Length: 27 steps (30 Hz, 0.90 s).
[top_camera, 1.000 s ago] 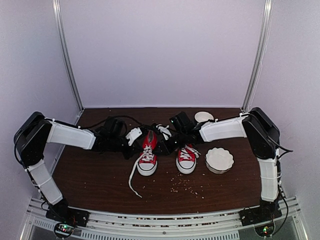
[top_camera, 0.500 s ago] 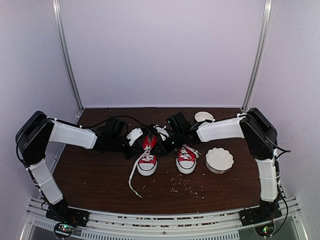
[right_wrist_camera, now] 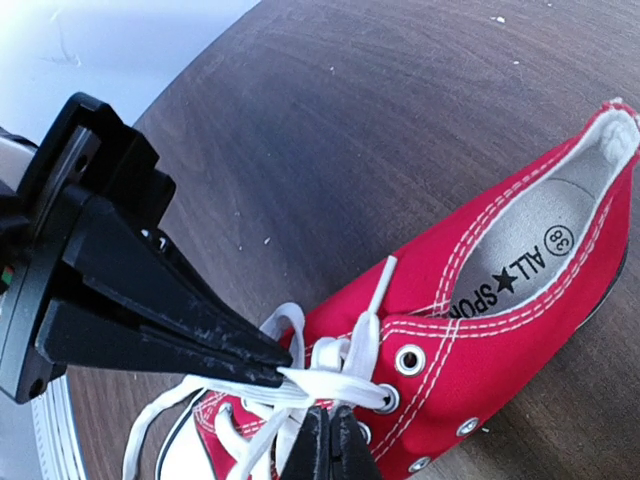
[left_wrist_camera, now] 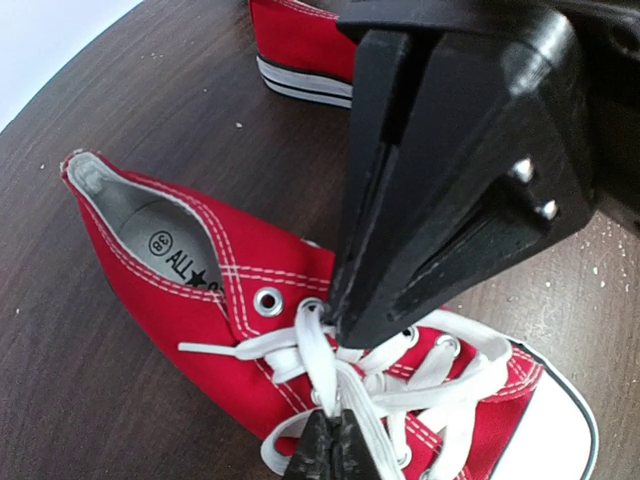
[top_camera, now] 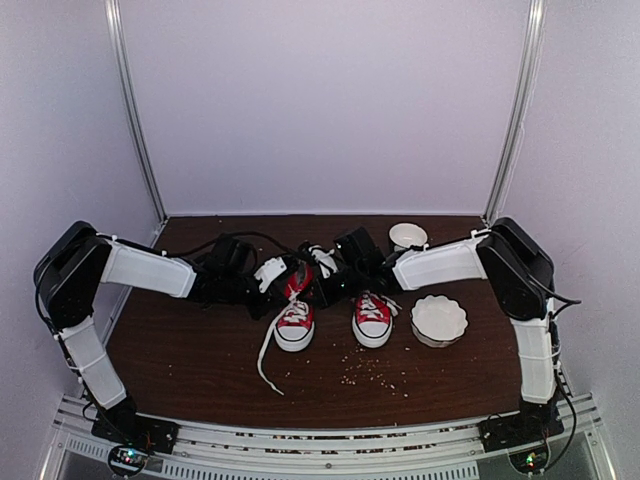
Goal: Tie the shoes
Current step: Pull the crossed shoelace from the shoe.
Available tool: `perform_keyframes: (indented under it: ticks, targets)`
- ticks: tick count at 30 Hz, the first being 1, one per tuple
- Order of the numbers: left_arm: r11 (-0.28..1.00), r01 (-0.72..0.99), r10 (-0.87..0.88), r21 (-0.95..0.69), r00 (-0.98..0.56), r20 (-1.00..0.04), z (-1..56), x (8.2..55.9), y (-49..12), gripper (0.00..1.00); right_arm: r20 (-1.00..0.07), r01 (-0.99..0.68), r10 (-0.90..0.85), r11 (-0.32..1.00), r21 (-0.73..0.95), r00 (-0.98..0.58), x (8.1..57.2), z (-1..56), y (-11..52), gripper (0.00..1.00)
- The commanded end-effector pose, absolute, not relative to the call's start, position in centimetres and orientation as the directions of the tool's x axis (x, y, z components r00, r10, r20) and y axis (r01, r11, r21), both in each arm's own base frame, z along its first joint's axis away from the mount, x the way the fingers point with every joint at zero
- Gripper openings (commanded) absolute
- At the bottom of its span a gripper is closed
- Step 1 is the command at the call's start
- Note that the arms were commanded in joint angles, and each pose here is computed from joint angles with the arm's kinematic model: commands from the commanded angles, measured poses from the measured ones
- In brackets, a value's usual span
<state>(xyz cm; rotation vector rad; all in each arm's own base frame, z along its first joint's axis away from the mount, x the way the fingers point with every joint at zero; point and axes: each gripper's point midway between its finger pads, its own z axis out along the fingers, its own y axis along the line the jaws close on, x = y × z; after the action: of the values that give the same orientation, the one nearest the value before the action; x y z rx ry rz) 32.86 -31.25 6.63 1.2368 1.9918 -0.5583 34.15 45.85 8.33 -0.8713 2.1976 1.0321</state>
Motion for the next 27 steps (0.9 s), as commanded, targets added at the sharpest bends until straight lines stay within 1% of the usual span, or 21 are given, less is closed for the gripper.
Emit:
perform_keyframes:
  ticks: [1, 7, 9, 10, 12, 14, 15, 17, 21, 24, 27]
  targets:
    - [0.438, 0.899, 0.548, -0.003, -0.27, -0.792, 7.7, 33.4, -32.1, 0.0, -0.755, -0.721, -0.203, 0.523, 0.455, -0.624, 35.3, 9.1, 46.6, 0.0]
    - [0.436, 0.9, 0.547, -0.008, -0.272, -0.792, 7.7, 33.3, -32.1, 0.0, -0.75, -0.728, -0.227, 0.521, 0.445, -0.621, 35.3, 8.5, 46.8, 0.0]
    - [0.438, 0.899, 0.55, -0.008, -0.275, -0.788, 7.6, 33.3, -32.0, 0.0, -0.751, -0.742, -0.247, 0.507, 0.438, -0.612, 34.9, 8.7, 46.7, 0.13]
    - [0.438, 0.899, 0.551, -0.009, -0.276, -0.788, 7.6, 33.3, -32.0, 0.0, -0.755, -0.751, -0.254, 0.498, 0.433, -0.604, 34.8, 9.2, 46.5, 0.18]
    - [0.436, 0.9, 0.549, -0.007, -0.273, -0.79, 7.7, 33.3, -32.0, 0.0, -0.763, -0.766, -0.261, 0.478, 0.429, -0.591, 34.5, 10.2, 45.9, 0.25]
    - [0.437, 0.899, 0.549, -0.008, -0.274, -0.79, 7.7, 33.3, -32.0, 0.0, -0.769, -0.787, -0.268, 0.429, 0.444, -0.58, 34.2, 11.6, 45.3, 0.3]
    - [0.436, 0.9, 0.549, -0.009, -0.274, -0.79, 7.7, 33.3, -32.0, 0.0, -0.77, -0.793, -0.271, 0.41, 0.45, -0.577, 34.2, 12.3, 45.0, 0.32]
    - [0.433, 0.901, 0.546, -0.014, -0.275, -0.792, 7.7, 33.1, -32.1, 0.0, -0.775, -0.802, -0.273, 0.393, 0.451, -0.57, 34.4, 13.3, 44.7, 0.32]
    - [0.42, 0.907, 0.539, -0.019, -0.266, -0.799, 8.1, 33.0, -32.3, 0.0, -0.792, -0.808, -0.273, 0.424, 0.409, -0.545, 35.6, 14.0, 44.6, 0.32]
    - [0.393, 0.919, 0.535, -0.011, -0.239, -0.81, 8.9, 32.5, -32.4, 0.14, -0.798, -0.794, -0.245, 0.447, 0.411, -0.551, 36.8, 14.1, 44.9, 0.32]
    - [0.369, 0.929, 0.531, 0.002, -0.209, -0.821, 9.5, 31.9, -32.3, 0.23, -0.802, -0.774, -0.212, 0.479, 0.413, -0.559, 38.1, 14.3, 45.2, 0.31]
